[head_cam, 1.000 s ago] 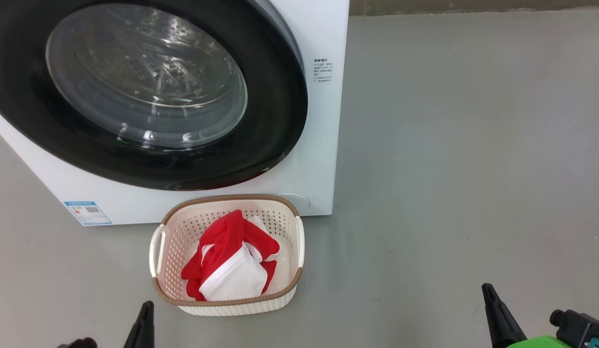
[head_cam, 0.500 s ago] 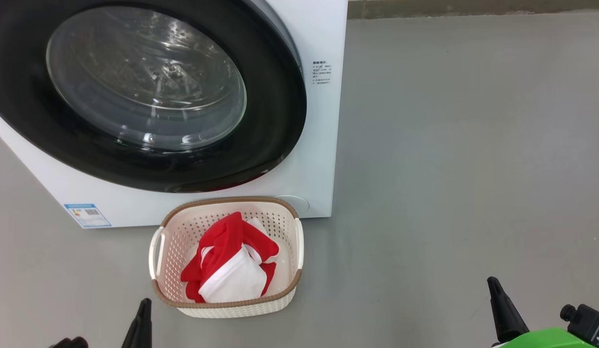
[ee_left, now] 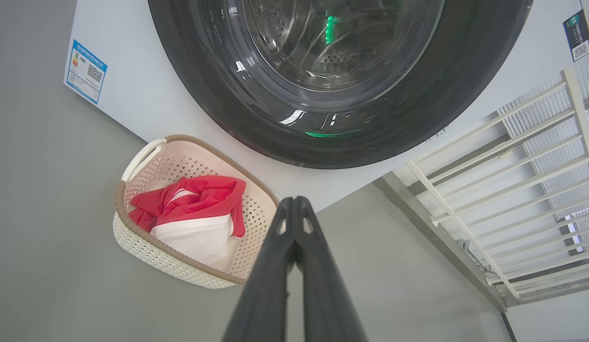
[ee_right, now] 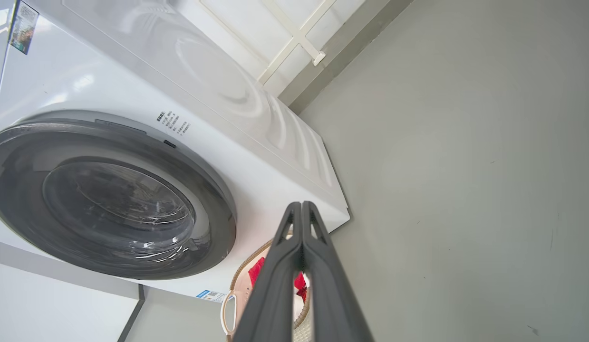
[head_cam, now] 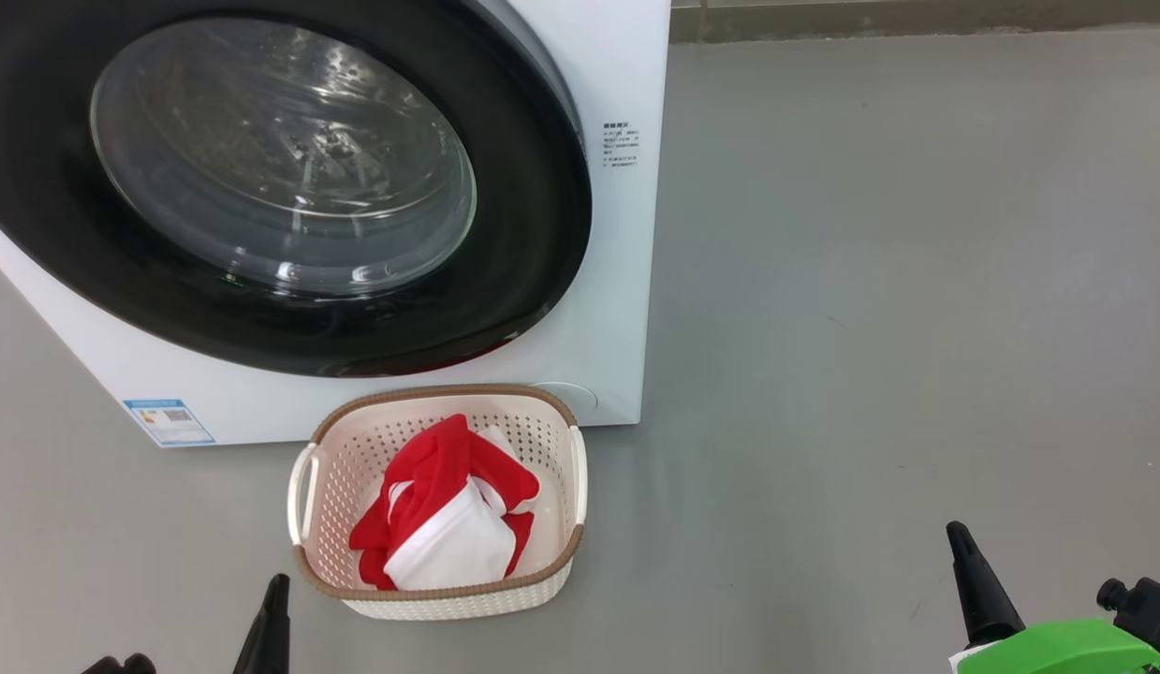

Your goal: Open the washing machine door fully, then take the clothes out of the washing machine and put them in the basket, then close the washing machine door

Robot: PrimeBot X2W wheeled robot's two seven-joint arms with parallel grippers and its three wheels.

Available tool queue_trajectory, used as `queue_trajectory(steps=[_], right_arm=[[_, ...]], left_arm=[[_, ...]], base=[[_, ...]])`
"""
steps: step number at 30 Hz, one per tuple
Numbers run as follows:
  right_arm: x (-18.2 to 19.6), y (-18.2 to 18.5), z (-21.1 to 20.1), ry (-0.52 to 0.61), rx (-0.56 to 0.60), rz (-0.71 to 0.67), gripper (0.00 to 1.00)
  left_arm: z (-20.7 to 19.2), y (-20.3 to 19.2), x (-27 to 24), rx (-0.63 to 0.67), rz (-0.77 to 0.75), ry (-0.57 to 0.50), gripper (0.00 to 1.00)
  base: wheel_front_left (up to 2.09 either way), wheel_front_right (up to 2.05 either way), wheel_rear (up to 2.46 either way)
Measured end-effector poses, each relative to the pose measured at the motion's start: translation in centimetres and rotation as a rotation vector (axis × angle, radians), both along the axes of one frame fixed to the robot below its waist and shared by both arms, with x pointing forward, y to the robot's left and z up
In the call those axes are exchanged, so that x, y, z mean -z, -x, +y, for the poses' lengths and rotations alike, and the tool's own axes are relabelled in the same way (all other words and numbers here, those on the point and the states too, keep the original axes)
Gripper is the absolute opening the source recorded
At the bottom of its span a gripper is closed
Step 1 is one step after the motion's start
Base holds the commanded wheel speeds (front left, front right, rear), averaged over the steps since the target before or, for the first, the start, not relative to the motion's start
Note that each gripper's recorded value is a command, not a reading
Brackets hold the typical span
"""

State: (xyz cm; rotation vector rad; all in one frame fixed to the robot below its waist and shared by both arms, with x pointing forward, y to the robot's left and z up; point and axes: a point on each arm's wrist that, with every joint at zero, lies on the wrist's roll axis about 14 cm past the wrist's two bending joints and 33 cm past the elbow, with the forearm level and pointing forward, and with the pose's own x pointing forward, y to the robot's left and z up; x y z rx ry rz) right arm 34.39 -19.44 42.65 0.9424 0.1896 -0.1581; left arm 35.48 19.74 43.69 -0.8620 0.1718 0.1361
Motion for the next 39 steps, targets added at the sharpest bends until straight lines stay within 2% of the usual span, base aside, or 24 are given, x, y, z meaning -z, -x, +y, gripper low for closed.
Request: queue_trajectory(steps=[39], right_arm=[[-2.6,-1.7,-0.5,-0.371,0.060,-0.078,0.00]], left_arm=[[-0.5,-1.5,-2.4,-0.034,-0.067,0.419,0.00]], base=[[0.00,0.00,0.00]])
